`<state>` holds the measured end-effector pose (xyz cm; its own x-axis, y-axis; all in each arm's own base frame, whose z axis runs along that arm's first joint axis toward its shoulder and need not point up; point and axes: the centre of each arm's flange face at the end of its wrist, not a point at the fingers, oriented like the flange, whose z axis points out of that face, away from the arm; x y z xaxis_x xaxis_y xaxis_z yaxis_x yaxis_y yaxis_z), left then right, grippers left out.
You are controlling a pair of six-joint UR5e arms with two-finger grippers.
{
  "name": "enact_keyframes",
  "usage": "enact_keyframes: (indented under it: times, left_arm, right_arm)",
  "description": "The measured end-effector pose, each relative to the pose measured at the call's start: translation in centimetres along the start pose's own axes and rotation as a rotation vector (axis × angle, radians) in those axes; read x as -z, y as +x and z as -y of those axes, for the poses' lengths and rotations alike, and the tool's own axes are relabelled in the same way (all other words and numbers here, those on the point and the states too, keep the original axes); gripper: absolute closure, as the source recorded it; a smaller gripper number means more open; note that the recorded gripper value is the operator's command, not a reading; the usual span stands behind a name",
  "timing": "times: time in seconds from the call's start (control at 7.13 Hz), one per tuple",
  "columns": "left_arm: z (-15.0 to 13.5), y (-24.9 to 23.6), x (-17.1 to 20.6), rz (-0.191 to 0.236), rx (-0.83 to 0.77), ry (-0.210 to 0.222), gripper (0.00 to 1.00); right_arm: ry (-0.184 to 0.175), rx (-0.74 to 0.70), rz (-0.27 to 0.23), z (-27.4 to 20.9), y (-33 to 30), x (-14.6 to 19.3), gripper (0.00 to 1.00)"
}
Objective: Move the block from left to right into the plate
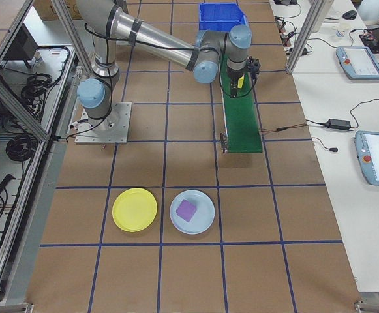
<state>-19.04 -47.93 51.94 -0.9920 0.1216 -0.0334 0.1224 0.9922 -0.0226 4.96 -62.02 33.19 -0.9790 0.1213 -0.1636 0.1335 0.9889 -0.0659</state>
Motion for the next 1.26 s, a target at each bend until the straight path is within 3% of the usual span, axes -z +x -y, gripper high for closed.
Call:
enact_keyframes:
  times: [0.28, 0.98, 1.12, 1.26]
  left_arm:
    - [0.0, 0.0, 0.0, 0.0, 0.0, -0.001, 0.0]
    - [-0.1, 0.0, -0.2, 0.006, -0.001, -0.006, 0.0]
    - [-0.1, 0.0, -0.2, 0.009, -0.001, -0.009, 0.0]
    - [-0.1, 0.0, -0.2, 0.01, -0.001, -0.01, 0.0]
  right_arm:
    - [0.002, -0.074, 0.06, 1.5, -1.6, -1.1, 0.0]
    - [-0.016, -0.123, 0.128, 3.4, -2.3, -3.8, 0.0]
    - [-0.022, -0.124, 0.13, 3.7, -2.3, -4.6, 0.08]
    - [-0.027, -0.12, 0.13, 4.0, -2.1, -5.8, 0.29]
